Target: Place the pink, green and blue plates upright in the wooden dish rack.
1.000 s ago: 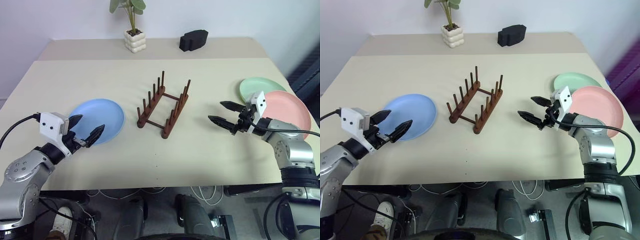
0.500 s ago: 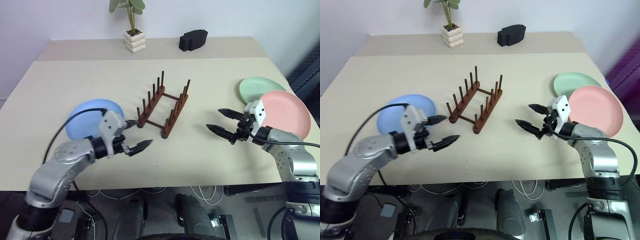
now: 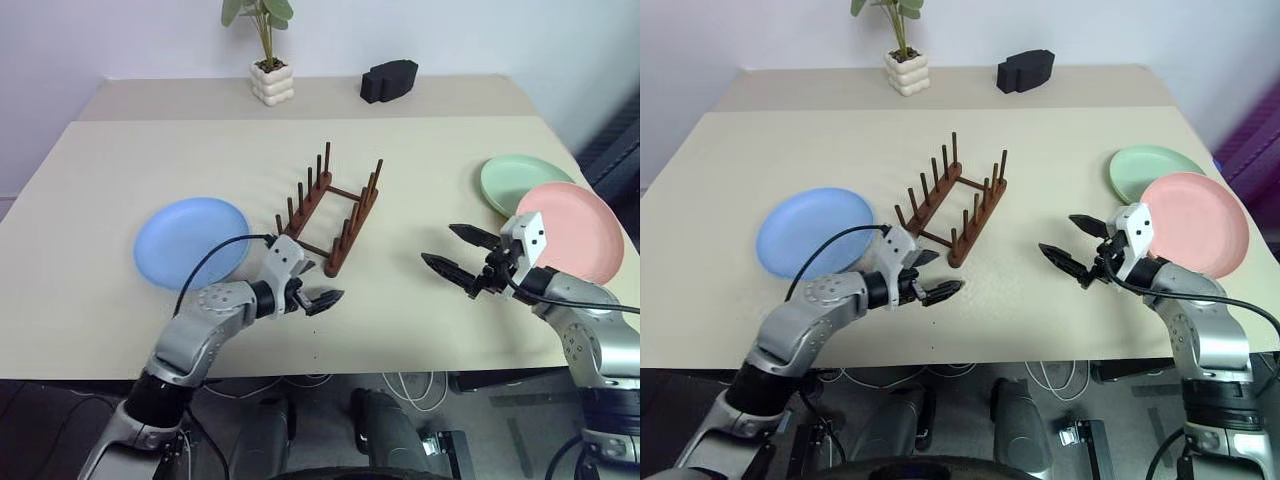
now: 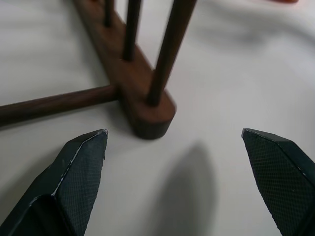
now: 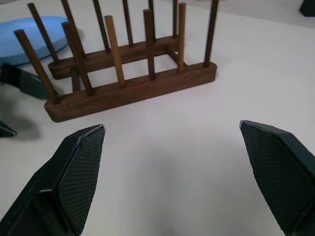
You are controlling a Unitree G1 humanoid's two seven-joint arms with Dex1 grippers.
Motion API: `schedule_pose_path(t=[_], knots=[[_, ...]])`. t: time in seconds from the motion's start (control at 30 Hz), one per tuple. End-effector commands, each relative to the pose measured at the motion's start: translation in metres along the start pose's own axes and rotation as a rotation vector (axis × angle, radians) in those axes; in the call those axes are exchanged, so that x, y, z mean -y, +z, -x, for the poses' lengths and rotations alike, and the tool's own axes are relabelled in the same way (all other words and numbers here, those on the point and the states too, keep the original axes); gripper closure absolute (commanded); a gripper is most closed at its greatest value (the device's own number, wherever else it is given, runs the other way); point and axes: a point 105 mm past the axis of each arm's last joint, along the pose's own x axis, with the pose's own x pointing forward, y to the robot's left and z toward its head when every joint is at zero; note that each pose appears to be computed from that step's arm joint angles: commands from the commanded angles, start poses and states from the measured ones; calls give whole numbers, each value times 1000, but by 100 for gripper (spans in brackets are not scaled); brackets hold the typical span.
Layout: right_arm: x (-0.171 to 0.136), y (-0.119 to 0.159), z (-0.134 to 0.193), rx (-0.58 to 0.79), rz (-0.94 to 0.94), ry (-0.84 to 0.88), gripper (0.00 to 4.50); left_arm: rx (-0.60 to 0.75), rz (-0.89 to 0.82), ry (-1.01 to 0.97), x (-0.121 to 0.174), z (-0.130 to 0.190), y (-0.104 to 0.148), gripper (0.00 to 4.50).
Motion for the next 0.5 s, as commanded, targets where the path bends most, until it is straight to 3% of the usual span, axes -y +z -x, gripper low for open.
schedule_pose_path(t=[0.03, 0.13, 0.17, 0.23, 0.4, 0.5], knots=[[2, 19, 1, 58, 49, -8, 2, 19, -10, 29, -3, -8, 9, 0], [3, 22, -1, 69, 55, -11, 2, -15, -22, 64, -7, -18, 3, 0], [3, 22, -1, 70, 56, -11, 1, -21, -24, 78, -9, -19, 1, 25], [4, 20, 0, 68, 55, -15, 0, -10, -21, 86, -10, -20, 2, 80], [4, 19, 2, 70, 57, -20, 0, -5, -28, 107, -15, -17, 1, 334], [4, 19, 3, 71, 57, -23, 0, -2, -41, 112, -16, -15, 1, 373]])
